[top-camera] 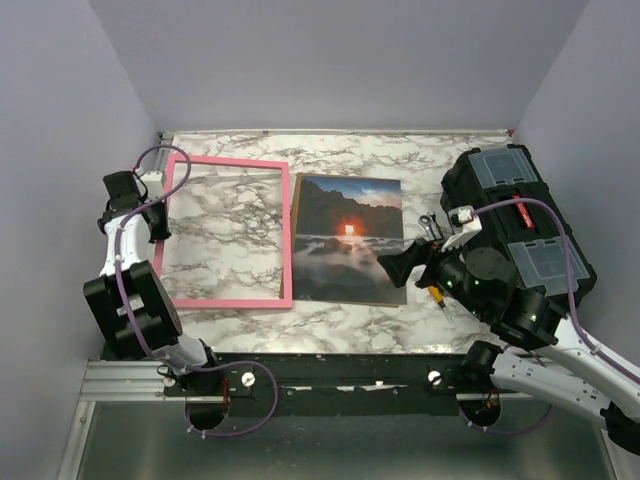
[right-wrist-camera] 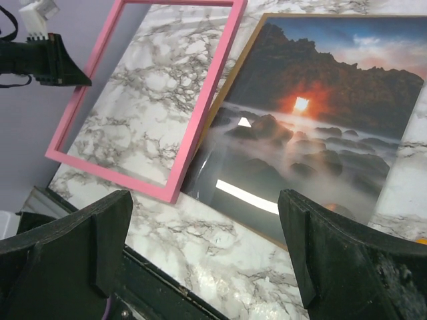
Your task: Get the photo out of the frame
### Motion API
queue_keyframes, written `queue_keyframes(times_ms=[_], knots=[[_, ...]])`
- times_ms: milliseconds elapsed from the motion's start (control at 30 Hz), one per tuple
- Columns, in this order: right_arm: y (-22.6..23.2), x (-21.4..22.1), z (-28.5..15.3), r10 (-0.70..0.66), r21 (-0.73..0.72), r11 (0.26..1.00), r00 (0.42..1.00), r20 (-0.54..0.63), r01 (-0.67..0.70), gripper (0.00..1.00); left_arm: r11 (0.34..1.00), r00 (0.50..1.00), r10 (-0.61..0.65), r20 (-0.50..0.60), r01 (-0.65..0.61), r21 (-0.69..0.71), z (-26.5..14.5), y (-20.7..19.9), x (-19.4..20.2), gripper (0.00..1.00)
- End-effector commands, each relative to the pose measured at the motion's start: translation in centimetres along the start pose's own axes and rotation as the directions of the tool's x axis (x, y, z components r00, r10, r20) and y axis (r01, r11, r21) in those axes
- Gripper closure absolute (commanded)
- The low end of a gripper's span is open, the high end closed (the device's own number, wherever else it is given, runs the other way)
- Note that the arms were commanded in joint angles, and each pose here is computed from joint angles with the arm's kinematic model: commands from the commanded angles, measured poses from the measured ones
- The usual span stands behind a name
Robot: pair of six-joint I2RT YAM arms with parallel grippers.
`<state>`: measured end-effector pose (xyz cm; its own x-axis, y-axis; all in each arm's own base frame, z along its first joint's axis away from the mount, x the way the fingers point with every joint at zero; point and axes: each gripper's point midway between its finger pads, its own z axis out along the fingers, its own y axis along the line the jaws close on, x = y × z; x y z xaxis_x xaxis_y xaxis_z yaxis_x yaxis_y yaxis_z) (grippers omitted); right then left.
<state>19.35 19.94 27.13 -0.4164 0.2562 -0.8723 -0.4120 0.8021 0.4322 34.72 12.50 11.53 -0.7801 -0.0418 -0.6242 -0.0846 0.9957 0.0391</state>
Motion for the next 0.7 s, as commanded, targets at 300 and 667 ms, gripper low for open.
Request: queue_keyframes(times_ms=[300, 667], knots=[[-0.3, 1.8, -1.2, -0.028, -0.027, 0.999, 0.997, -0.073, 0.026, 0.01, 0.989, 0.991, 0.128, 0.025, -0.13, 0.07, 3.6, 5.3, -2.5, 1.0], [-0.5, 2.6, 0.9, -0.035, 0.007, 0.999, 0.997, -0.074, 0.035, 0.0, 0.999, 0.998, -0.042, -0.05, 0.04, -0.037, 5.0, 6.9, -1.2, 0.62]])
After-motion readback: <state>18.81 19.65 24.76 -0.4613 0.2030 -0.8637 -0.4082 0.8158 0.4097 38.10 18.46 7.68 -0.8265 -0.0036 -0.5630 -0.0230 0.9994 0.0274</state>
